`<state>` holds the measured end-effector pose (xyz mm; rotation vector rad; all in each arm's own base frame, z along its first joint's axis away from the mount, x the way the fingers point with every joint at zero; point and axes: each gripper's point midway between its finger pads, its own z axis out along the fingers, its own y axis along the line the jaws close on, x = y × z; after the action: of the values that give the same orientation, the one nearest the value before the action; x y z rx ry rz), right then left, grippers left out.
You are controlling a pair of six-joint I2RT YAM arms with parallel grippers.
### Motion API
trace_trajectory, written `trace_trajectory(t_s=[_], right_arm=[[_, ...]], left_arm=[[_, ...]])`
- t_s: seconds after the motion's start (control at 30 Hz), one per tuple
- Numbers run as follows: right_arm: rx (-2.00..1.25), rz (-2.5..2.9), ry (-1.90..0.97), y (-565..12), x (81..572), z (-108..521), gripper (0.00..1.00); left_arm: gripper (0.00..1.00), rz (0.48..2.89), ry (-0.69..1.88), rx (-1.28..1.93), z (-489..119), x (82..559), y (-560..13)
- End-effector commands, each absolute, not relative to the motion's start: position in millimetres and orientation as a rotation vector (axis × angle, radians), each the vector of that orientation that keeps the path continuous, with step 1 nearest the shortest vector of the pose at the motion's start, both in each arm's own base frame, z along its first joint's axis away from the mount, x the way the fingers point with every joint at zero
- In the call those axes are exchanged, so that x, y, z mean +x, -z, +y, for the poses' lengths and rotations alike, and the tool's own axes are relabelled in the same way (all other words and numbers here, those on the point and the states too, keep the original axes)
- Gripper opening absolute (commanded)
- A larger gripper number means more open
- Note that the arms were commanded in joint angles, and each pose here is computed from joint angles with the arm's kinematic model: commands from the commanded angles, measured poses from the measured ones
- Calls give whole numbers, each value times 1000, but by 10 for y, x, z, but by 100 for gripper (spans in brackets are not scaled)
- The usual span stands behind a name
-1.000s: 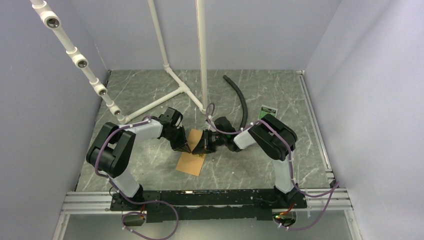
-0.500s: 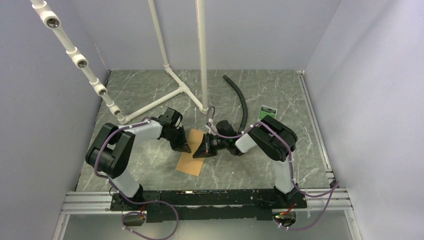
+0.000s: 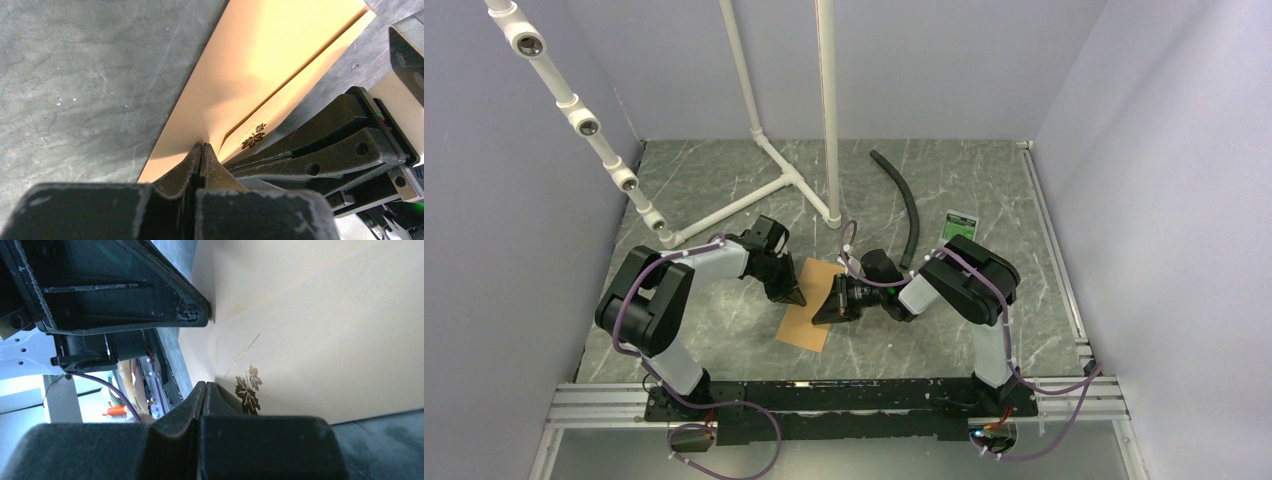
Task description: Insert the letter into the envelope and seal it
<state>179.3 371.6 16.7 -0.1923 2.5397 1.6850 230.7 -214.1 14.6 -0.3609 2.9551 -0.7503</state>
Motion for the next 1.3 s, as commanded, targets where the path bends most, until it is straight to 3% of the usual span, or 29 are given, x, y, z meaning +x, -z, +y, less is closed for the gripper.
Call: trace_trajectory(t_s=[0.0,0.3,0.87,1.27], right_arm=[[-112,2490,-1649,-129,1965,3698,0],[22,2439,-1579,-128,2474,3517,0],[-178,2567,-1599,67,1922,3653,0],[79,2567,-1397,217,2273,3528,0]], left_arm=[[2,3098,507,-372,-1838,1996,118],[2,3112,522,-354,-1856,1986,137],[2,3115,550,-353,-1905,2016,175],[3,3116,542,-351,-1897,2017,154]])
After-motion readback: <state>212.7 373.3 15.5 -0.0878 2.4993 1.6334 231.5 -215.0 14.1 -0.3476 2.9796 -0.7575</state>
